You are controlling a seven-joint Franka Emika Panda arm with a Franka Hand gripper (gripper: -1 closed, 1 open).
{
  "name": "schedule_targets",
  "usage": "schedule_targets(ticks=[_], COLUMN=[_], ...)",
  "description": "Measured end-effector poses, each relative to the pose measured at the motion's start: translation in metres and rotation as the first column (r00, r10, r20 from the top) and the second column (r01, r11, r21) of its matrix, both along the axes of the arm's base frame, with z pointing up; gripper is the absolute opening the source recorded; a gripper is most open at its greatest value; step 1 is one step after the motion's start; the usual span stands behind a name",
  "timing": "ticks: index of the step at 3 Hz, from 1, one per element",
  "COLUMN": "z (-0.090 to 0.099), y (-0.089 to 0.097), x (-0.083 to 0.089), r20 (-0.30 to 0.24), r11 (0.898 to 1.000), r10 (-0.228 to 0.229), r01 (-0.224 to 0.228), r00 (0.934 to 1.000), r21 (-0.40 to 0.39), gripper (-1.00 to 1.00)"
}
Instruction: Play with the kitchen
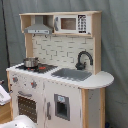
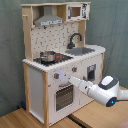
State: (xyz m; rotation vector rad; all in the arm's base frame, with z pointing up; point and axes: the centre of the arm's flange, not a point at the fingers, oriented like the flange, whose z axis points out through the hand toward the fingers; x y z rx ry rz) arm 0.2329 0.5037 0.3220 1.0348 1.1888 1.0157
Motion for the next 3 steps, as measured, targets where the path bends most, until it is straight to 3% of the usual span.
schedule_targets(ticks=[1,2,3], z=[-0.006,-0.011,-0.014], y=[-0.005,-0.011,-0.019], x=[0.002,0.004,0.007], r20=[0.01,0.018,0.028], r11=[0.996,0.981,0.954], r10=[-0.01,-0.019,-0.028], r01=[0.01,0.015,0.019], r00=[0.9999,0.9997,0.9992], r21=[0.091,0.191,0.299], gripper=[1.0,1.0,1.0])
